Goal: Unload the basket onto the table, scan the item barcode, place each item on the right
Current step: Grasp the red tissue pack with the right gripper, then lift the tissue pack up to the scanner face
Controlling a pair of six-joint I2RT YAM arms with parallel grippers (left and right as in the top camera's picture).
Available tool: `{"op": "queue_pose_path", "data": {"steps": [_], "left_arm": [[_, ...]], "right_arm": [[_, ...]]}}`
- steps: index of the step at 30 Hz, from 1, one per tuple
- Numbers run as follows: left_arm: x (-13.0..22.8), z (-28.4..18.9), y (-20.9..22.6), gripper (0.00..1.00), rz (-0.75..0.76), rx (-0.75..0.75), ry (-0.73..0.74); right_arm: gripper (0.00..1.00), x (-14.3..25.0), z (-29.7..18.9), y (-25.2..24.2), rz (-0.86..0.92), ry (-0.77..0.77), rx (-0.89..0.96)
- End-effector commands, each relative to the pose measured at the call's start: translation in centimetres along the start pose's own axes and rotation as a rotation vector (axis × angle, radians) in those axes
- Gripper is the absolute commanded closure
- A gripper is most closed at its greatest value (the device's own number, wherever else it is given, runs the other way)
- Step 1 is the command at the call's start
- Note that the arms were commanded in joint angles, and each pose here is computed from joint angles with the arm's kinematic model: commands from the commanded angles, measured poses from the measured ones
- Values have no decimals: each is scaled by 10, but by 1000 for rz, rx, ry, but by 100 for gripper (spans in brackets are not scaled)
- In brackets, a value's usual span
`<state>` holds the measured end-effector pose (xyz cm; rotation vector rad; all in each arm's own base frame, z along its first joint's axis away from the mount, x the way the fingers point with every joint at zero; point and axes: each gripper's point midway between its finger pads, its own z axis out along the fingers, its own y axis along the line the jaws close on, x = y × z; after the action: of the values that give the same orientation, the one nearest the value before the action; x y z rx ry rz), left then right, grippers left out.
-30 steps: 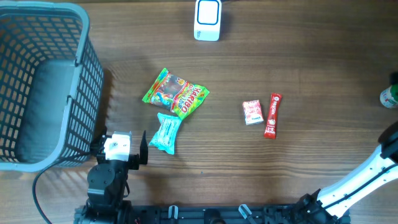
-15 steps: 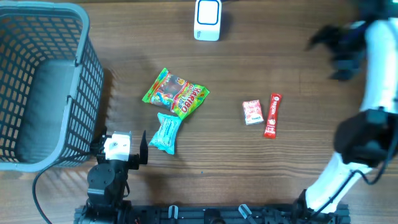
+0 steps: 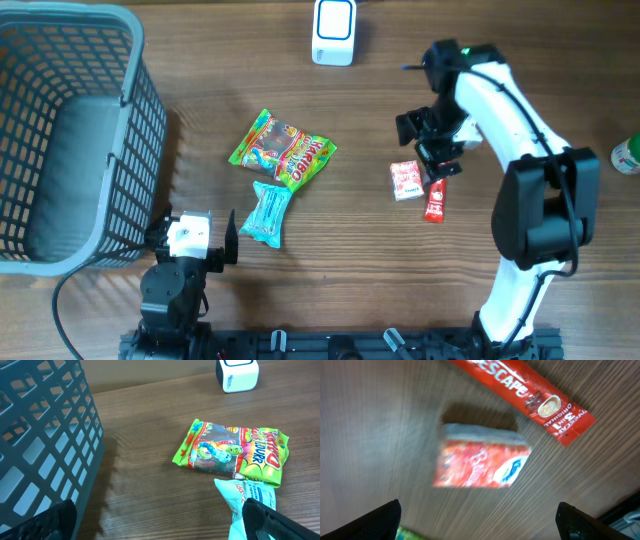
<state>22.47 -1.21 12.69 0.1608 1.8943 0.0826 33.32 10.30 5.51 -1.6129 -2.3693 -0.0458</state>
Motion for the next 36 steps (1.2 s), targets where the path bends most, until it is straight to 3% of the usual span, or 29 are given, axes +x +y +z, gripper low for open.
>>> {"op": "queue_pose_path", "data": {"steps": [1,8,12,18,24,27,30,36], "left_arm": [[1,1,-5,0,-7,23,0],[1,1,-5,0,-7,23,0],[1,1,-5,0,-7,23,0],[1,1,-5,0,-7,23,0],[1,1,-5,0,-7,23,0],[1,1,-5,0,-7,23,0],[1,1,-5,0,-7,23,0],[1,1,-5,0,-7,23,0]], "right_arm": [[0,-7,32,-10,45,-24,31],[0,-20,85,-18,43,-50,-7],[2,-45,87,-32,26,-192,46],[31,-58,83,-30,-58,-267,55],[48,-60,58,-9,-220,-296,36],[48,-54,25,-2,-280,-297,38],[48,-30,-12,-1,-380,-211,29],[47,68,-55,3,-773,262,-188]]}}
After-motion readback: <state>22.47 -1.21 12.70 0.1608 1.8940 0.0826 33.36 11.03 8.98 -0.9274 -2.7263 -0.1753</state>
